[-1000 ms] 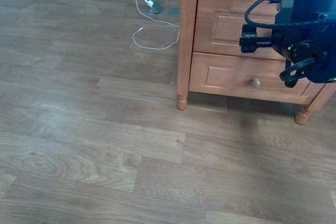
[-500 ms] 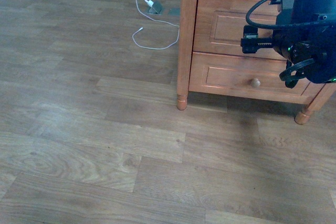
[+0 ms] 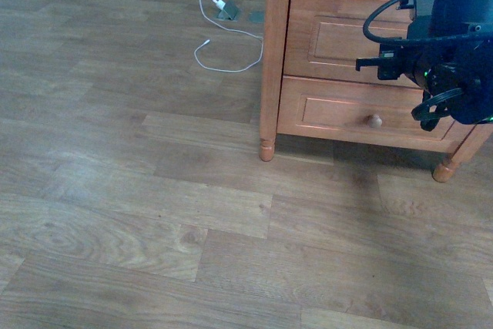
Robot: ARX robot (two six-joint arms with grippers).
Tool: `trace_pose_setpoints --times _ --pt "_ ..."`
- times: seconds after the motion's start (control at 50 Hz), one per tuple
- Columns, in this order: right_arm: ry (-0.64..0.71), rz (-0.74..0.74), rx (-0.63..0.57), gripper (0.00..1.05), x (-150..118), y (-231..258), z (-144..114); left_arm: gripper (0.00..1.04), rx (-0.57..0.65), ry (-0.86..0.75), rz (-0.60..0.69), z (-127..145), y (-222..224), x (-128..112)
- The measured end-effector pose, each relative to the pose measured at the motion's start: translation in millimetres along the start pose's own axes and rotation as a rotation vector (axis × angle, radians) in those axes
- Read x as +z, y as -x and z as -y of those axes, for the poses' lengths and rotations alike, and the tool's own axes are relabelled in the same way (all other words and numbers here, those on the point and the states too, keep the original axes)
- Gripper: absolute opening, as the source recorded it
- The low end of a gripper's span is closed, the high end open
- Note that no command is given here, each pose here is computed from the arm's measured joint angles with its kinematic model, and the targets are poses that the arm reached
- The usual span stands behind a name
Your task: Put charger into drawer
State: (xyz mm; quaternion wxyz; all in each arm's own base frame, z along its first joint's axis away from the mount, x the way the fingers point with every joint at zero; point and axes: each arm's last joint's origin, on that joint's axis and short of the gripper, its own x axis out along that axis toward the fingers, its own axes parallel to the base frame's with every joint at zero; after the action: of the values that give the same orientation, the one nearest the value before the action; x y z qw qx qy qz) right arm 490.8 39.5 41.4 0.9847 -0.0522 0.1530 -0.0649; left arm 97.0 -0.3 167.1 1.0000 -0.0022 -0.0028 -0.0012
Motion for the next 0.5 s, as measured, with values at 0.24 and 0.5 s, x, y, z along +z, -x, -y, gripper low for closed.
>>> trace_pose_setpoints --times 0.24,0.5 --pt "-0.012 0.002 0.011 0.24 -4.7 5.4 0.5 0.99 0.000 0.000 0.000 0.0 0.0 0.0" --pt "-0.057 -0.020 0.048 0.24 -18.4 51.7 2.7 0.99 0.000 0.000 0.000 0.0 0.0 0.0"
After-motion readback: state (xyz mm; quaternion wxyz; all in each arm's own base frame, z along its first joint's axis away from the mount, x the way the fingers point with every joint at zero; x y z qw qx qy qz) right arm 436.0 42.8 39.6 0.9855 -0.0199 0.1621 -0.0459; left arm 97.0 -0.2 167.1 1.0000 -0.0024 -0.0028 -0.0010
